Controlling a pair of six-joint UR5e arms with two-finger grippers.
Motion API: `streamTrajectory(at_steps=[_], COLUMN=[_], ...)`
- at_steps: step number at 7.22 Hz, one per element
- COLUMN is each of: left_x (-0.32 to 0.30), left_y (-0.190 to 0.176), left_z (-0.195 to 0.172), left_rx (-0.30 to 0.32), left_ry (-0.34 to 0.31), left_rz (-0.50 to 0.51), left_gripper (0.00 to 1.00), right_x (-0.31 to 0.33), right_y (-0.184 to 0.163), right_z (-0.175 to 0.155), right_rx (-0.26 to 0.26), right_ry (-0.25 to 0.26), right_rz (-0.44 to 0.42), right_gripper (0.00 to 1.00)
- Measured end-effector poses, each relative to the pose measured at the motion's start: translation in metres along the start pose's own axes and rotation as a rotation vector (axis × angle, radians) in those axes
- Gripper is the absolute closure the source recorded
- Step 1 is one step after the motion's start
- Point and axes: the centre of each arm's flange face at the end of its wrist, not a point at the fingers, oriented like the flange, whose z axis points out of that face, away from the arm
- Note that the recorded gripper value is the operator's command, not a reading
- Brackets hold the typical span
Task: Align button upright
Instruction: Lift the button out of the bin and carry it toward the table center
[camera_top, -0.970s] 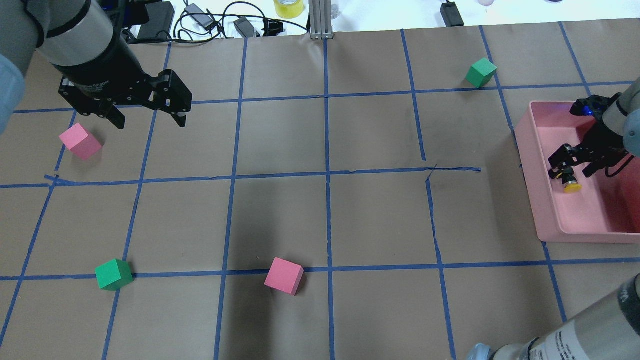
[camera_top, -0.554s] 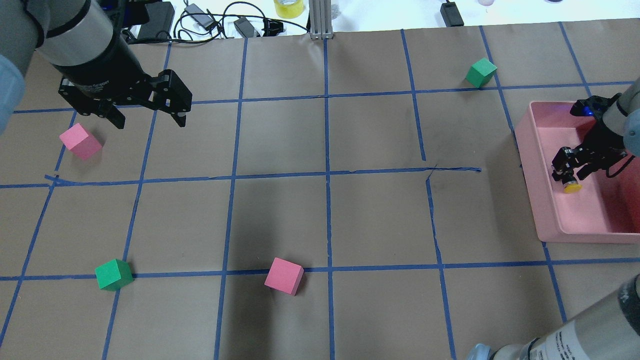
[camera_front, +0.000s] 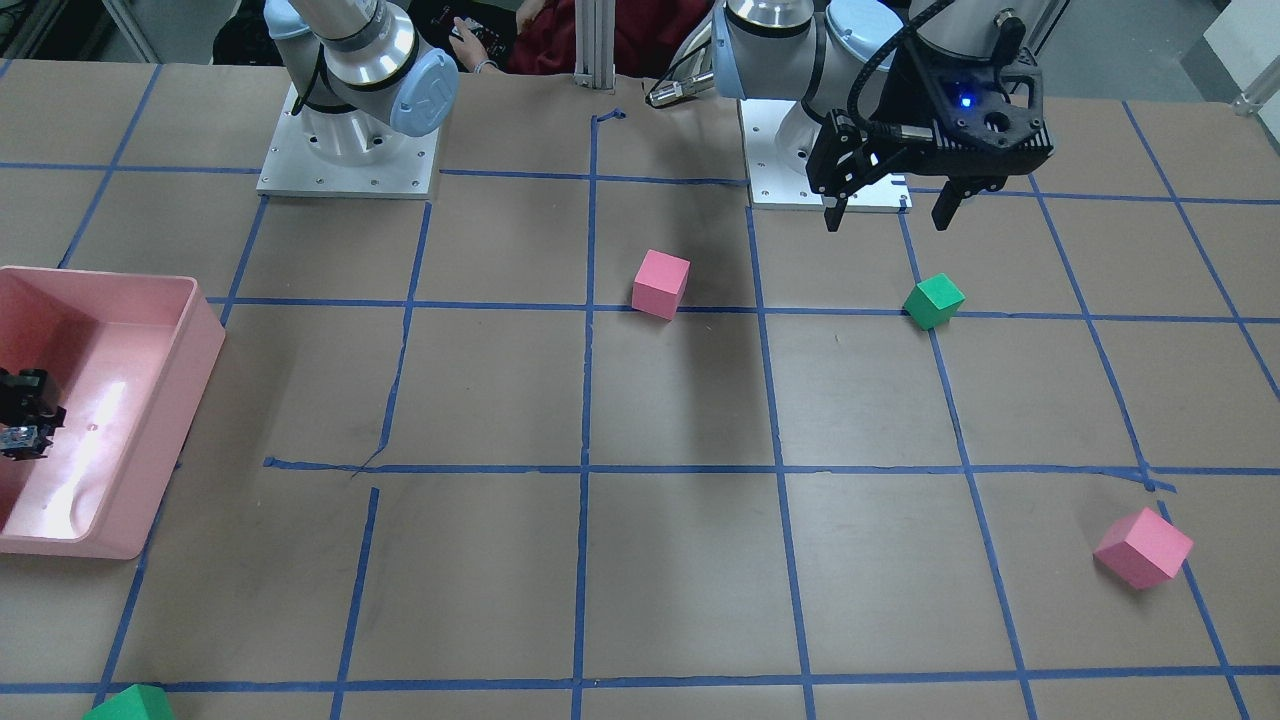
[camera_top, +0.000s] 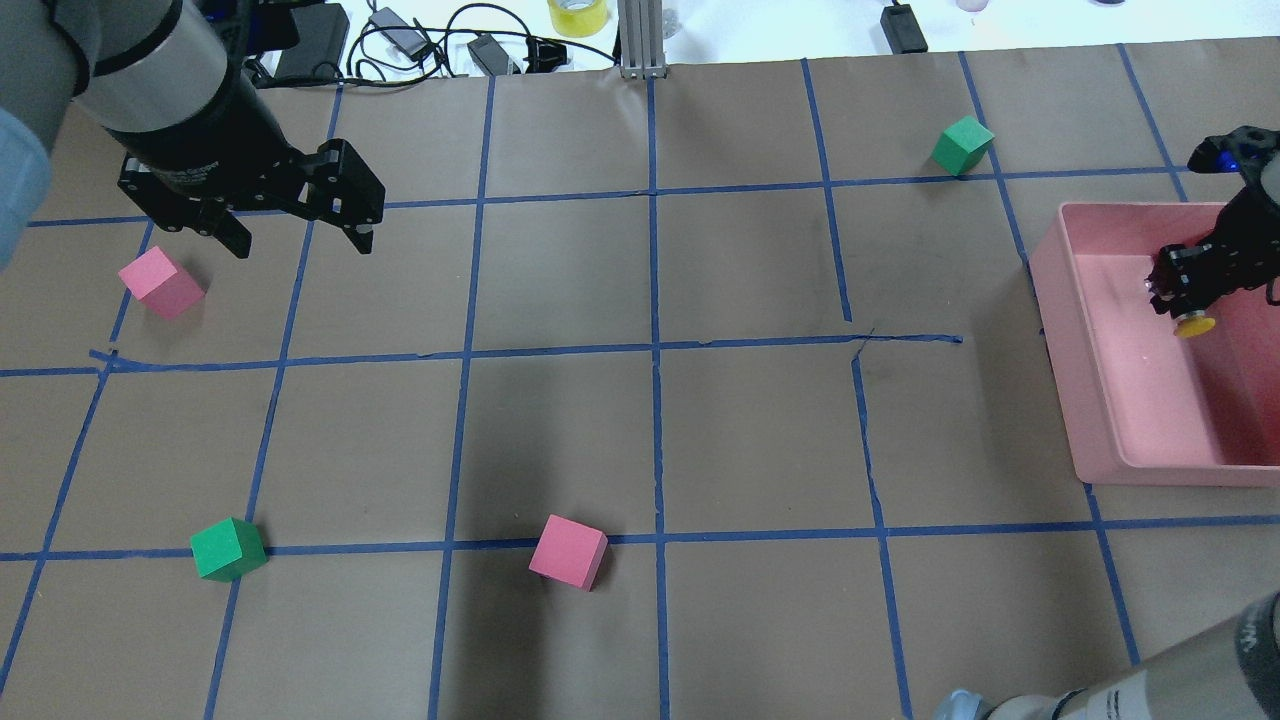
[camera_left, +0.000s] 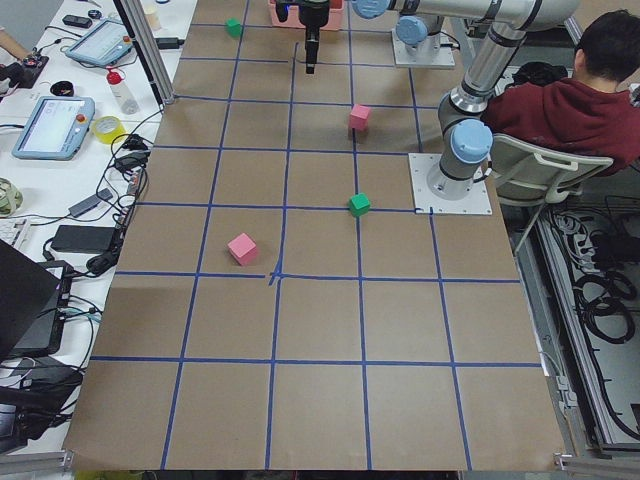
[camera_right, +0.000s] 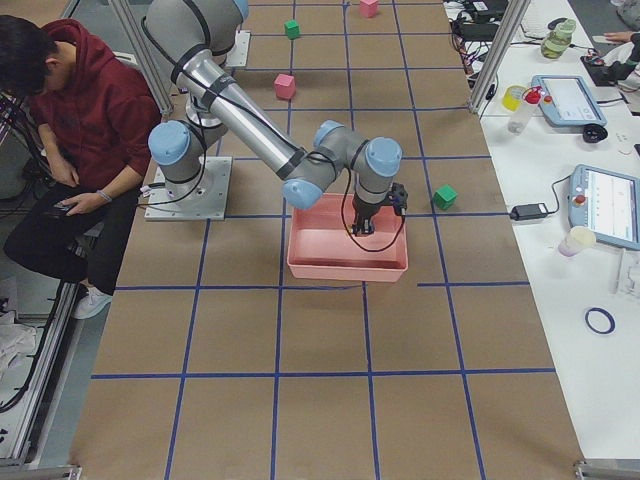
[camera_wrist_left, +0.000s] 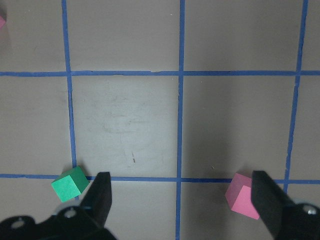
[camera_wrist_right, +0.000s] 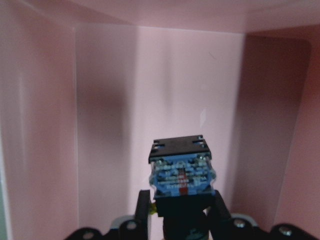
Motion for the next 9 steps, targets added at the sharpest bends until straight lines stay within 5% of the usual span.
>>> streamTrajectory(at_steps=[4,9], left_x=[0.0,0.0], left_y=[0.0,0.0], left_z=[0.001,0.0], left_rx=[-0.001,-0.001], left_ry=[0.001,0.0], left_rz=[-0.001,-0.001], left_gripper=[0.0,0.0], right_x=[-0.097,-0.335], right_y=[-0.034,-0.067], right_z=[-0.077,-0.051], right_rx=[0.046,0.106], right_ry=[0.031,-0.075], right_rz=[-0.036,0.017], right_gripper=[1.0,1.0])
